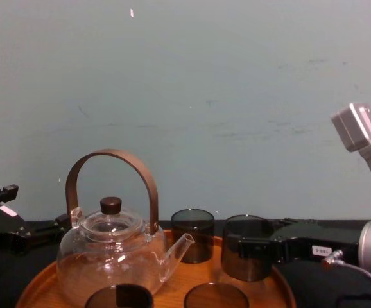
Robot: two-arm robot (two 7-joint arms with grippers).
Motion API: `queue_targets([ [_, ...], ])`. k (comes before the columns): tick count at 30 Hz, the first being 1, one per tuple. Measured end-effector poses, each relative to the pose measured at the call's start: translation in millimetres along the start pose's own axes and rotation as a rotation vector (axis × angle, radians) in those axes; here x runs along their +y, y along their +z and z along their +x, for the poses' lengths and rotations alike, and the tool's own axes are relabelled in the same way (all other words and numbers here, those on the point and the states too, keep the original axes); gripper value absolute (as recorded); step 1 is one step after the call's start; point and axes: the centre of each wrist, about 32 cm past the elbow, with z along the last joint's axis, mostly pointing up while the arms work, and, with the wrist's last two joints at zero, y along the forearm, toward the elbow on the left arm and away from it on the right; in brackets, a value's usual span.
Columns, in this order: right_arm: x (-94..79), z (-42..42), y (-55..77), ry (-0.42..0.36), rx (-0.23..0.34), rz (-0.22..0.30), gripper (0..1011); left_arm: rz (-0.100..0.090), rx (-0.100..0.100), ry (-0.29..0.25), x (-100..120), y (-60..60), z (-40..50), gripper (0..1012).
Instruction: Pick up the glass from the table and place it on the tray.
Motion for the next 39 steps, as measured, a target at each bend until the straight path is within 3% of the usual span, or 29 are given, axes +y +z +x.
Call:
queue_targets([
  [30,3.4,-2.3,-6.7,0.003,0.004,-0.019,904,0.000,0.000,0.000,0.0,0.0,0.0,1001],
  [39,3.4,-2.4,-6.6,0.003,0.005,-0.018,1002,0.000,0.000,0.000,0.0,0.0,0.0,1001],
])
